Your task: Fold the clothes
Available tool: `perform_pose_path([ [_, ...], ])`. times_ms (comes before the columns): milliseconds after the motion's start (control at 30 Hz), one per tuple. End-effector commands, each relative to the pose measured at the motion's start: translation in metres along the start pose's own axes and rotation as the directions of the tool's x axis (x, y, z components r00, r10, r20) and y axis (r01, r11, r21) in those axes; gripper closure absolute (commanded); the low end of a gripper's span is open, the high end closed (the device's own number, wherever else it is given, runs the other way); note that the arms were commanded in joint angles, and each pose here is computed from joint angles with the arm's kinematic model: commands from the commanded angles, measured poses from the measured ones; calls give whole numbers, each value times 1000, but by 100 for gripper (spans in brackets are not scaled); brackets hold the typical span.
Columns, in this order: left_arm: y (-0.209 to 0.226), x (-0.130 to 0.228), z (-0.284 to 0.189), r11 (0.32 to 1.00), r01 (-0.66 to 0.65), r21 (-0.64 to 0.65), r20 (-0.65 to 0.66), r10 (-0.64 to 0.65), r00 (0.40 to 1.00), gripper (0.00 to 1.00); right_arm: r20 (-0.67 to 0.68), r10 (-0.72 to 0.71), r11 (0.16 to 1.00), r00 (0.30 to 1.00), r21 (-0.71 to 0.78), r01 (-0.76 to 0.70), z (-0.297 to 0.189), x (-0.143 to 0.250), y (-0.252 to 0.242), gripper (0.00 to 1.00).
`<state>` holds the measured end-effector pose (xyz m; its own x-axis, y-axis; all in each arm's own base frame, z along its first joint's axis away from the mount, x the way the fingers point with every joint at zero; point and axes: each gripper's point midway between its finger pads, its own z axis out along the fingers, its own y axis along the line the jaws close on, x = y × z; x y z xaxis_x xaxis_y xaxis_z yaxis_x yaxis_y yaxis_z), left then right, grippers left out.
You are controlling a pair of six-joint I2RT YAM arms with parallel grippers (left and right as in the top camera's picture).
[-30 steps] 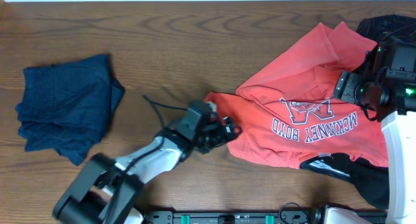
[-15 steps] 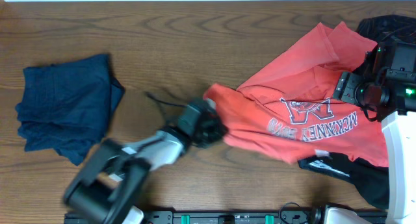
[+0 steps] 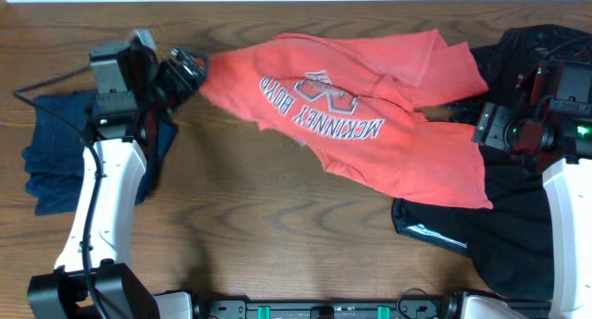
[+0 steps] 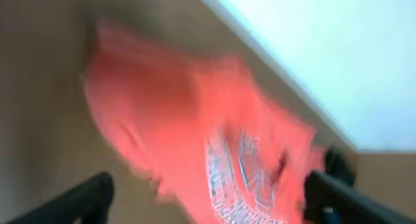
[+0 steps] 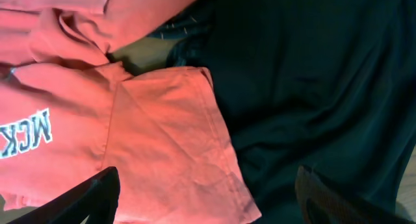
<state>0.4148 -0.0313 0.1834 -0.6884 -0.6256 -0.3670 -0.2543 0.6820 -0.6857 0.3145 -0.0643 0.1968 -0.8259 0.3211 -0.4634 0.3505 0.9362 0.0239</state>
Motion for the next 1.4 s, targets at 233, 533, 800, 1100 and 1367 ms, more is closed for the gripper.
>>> perform_pose_path([
  [233, 6, 163, 30, 991, -121, -60, -431, 84, 898, 2, -36, -5, 1000, 999, 3, 5, 6, 4, -1, 17],
  [533, -16, 268, 87, 983, -183, -3, -527, 154, 836, 2, -58, -7, 1000, 998, 4, 7, 7, 9, -2, 17],
  [800, -21, 329, 132, 980, -190, 65, -568, 193, 800, 16, -63, -26, 1000, 998, 4, 26, 7, 10, -2, 16],
  [1100, 17, 323, 114, 975, -204, -86, -628, 106, 771, 94, -56, -24, 1000, 998, 18, 26, 7, 9, -4, 16],
  [1367, 53, 210, 43, 946, -259, -196, -509, 128, 851, 94, -54, -24, 999, 998, 38, 26, 9, 7, -7, 16],
])
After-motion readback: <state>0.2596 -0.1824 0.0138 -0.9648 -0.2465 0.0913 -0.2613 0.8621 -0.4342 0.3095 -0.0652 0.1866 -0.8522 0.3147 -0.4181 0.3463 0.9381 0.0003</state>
